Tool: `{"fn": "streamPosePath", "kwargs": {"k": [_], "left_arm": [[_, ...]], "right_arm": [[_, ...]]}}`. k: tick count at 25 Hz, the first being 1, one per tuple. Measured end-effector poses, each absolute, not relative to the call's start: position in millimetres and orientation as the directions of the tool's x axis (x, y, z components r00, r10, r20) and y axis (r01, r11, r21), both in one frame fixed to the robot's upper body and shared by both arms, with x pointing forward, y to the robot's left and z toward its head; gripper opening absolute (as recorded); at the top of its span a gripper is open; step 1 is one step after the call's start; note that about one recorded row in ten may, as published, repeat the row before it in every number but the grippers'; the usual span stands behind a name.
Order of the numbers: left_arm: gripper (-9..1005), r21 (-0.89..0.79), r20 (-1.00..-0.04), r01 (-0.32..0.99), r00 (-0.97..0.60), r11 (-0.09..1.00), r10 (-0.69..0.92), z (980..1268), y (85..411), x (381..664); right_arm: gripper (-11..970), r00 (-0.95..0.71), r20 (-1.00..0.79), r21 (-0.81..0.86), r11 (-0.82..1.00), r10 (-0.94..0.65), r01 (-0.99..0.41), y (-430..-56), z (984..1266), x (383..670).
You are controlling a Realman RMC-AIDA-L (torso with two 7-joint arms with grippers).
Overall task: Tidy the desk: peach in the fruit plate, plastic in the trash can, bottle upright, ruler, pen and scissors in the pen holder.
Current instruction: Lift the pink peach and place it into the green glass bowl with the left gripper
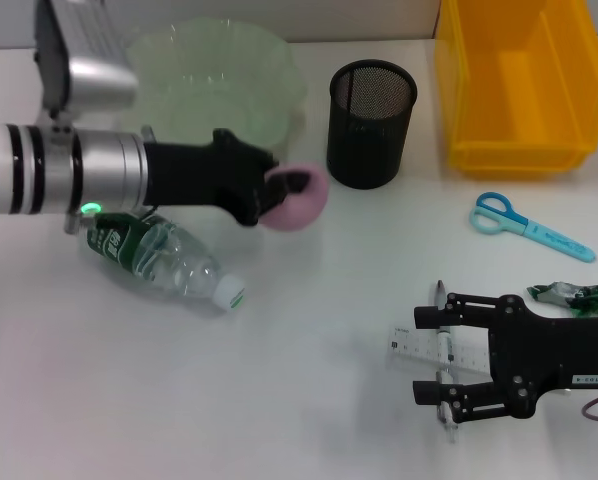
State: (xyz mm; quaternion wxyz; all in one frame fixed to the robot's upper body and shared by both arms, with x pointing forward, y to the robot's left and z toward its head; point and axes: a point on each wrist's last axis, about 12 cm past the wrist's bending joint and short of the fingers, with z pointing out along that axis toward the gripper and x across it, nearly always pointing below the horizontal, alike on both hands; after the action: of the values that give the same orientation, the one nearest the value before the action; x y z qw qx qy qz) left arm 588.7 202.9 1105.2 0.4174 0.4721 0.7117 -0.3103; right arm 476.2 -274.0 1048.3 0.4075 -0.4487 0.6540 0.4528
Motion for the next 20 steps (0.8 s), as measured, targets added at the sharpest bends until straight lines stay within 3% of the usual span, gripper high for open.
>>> {"fn": "streamPosePath", "kwargs": {"k": [7, 13, 20], "left_arm": [[51, -0.092, -0.95, 0.886, -0.214, 0.454, 0.225, 1109.2, 214.5, 591.7], [49, -0.12, -0.979, 0.783, -0.196, 0.61, 0.059, 1095.7, 225.5, 599.6], [52, -0.086, -0.985, 0.633, -0.168, 0.769, 0.029, 1079.3, 230.6, 613.7]], "right_arm": [[835, -0.263, -0.939, 0.224, 0.186, -0.22, -0.957, -273.5, 1048.7, 477.1], [835, -0.26, -0.94, 0.22, 0.188, -0.223, -0.957, -273.6, 1048.4, 477.4], [835, -0.258, -0.939, 0.217, 0.192, -0.226, -0.957, -273.6, 1048.1, 478.3]]}}
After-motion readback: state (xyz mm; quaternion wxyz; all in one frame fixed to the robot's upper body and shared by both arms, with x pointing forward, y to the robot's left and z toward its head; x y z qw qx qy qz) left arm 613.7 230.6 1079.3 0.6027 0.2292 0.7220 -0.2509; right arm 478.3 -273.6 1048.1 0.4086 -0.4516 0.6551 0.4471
